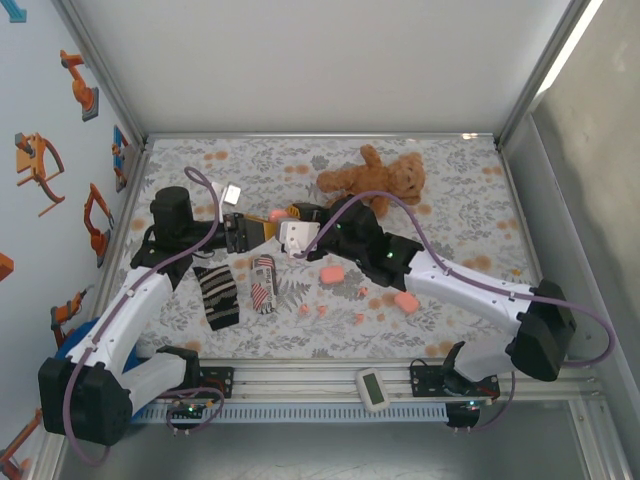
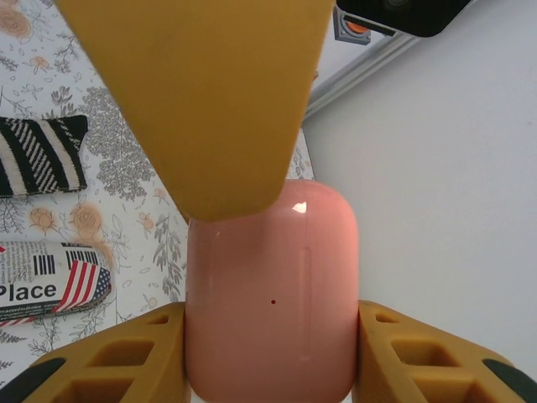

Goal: Insert the wireless bluetooth earbuds into the charging case

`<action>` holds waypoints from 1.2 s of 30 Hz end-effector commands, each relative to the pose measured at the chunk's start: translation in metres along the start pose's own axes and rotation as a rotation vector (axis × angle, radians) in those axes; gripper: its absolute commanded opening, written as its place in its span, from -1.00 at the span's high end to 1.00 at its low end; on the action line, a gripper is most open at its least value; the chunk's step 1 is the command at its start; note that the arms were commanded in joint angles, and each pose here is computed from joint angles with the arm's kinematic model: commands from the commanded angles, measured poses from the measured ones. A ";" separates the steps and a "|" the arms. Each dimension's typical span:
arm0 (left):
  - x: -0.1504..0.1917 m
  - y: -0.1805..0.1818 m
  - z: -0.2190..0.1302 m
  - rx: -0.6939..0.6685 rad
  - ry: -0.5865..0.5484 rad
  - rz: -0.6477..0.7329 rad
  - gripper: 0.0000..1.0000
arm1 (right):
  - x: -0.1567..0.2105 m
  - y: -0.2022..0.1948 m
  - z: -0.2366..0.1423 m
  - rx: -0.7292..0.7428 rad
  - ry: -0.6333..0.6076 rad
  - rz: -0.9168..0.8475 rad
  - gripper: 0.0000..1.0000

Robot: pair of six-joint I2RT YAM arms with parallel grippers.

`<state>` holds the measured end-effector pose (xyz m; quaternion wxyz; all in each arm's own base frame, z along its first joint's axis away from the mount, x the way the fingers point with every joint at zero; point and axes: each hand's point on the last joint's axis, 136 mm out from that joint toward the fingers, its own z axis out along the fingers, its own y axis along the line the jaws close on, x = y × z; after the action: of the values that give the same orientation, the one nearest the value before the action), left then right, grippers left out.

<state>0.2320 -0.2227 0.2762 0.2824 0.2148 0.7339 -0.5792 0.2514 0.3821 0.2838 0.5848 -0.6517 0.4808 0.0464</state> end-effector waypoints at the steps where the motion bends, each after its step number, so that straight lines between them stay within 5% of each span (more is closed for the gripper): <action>1: 0.002 -0.007 0.001 0.026 0.021 0.035 -0.35 | -0.021 -0.019 0.000 0.058 -0.046 -0.008 0.17; 19: 0.005 -0.011 0.002 0.030 0.038 0.048 0.13 | -0.027 -0.013 0.006 0.038 -0.043 -0.023 0.17; 36: 0.004 -0.013 0.000 0.013 0.030 0.072 0.33 | -0.016 -0.004 0.009 0.012 0.000 -0.031 0.18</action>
<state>0.2259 -0.2239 0.2647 0.2710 0.2223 0.7449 -0.5677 0.2494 0.3954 0.2809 0.5772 -0.6613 0.4775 0.0387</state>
